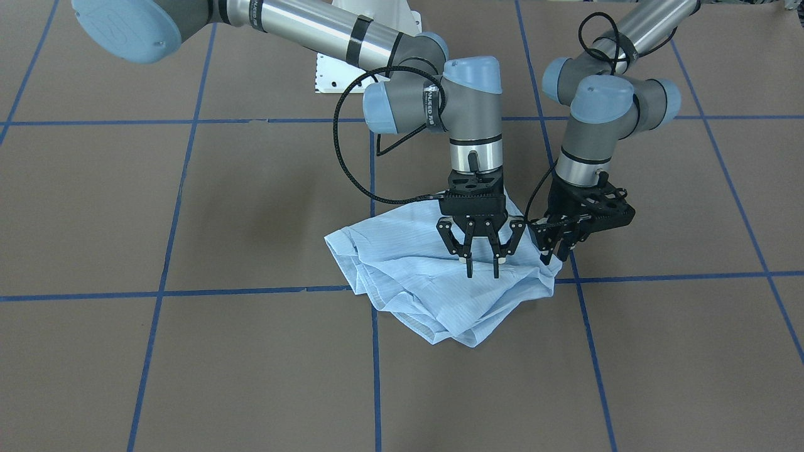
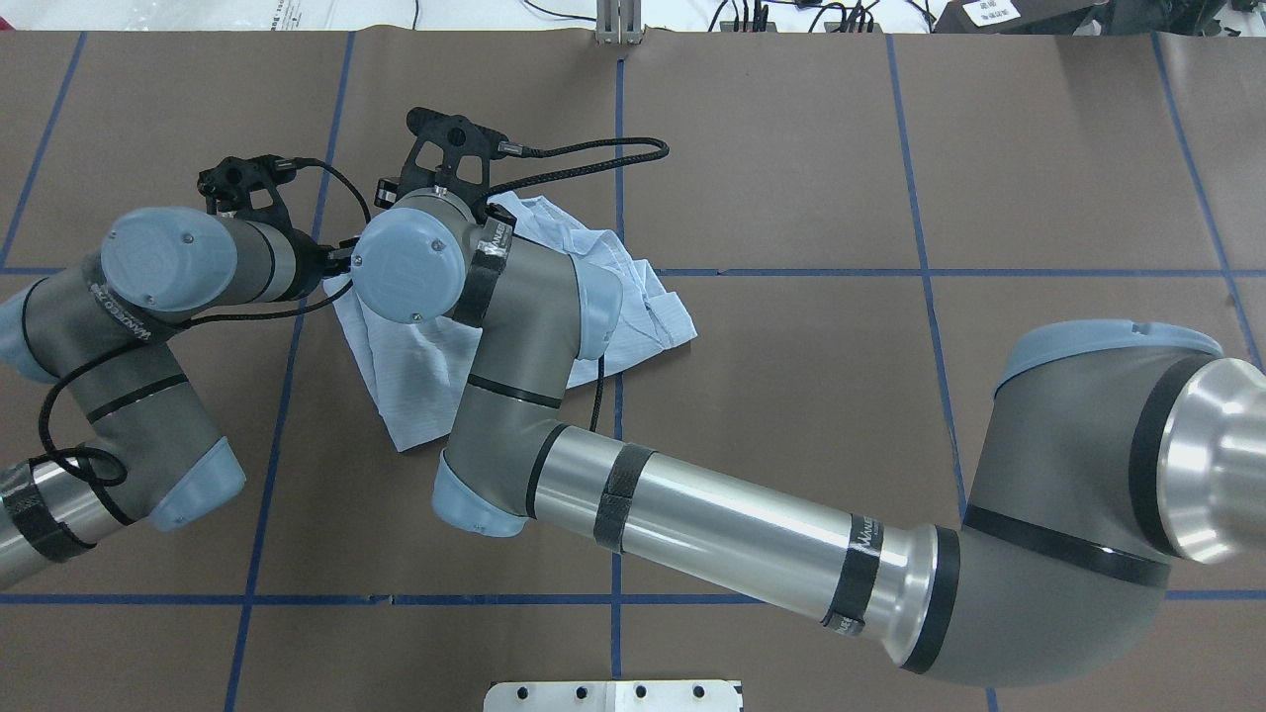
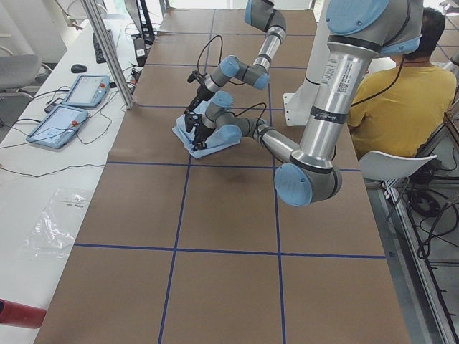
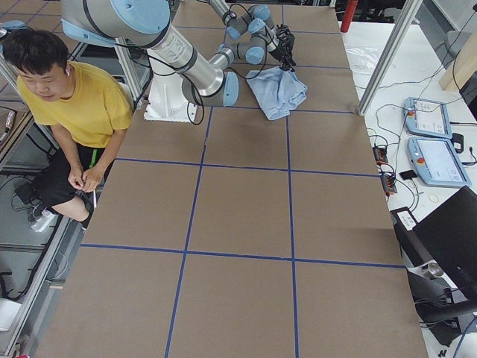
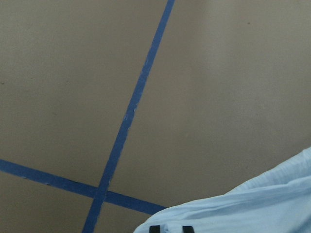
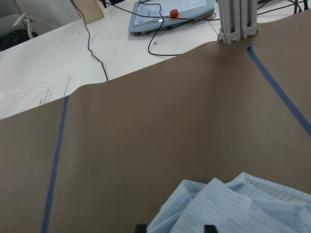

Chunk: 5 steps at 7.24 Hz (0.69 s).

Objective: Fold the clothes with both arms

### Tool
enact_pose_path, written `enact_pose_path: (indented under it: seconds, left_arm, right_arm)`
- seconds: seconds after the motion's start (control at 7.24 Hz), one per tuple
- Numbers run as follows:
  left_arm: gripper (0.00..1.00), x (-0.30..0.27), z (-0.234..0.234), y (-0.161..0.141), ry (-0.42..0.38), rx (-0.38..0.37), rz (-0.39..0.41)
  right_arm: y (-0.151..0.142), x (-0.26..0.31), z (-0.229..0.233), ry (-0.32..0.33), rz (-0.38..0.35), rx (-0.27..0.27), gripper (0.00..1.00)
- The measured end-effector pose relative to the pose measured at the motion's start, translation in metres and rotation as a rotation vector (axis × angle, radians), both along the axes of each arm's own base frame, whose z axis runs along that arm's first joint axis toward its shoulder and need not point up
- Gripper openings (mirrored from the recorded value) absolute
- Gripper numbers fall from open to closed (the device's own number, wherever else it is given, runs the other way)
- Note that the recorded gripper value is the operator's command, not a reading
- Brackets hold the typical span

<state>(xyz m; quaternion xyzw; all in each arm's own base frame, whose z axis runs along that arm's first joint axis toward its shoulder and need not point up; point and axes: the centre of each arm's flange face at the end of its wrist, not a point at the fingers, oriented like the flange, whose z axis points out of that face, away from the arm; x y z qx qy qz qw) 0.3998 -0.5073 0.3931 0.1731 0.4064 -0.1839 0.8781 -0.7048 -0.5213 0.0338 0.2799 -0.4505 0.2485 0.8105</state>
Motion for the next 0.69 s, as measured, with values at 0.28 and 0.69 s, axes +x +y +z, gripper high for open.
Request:
enact_pose_path:
  seconds: [0.28,0.69]
  left_arm:
    - [1.0,-0.046,-0.005,0.009,-0.005,0.071,0.116]
    - [1.0,-0.173,0.01,0.026,-0.063,0.233,0.328]
  right_arm:
    - [-0.015,0.018,-0.012,-0.015,-0.059,-0.006,1.0]
    - [-0.042,0.088,-0.003,0.089,-0.199,-0.106,1.0]
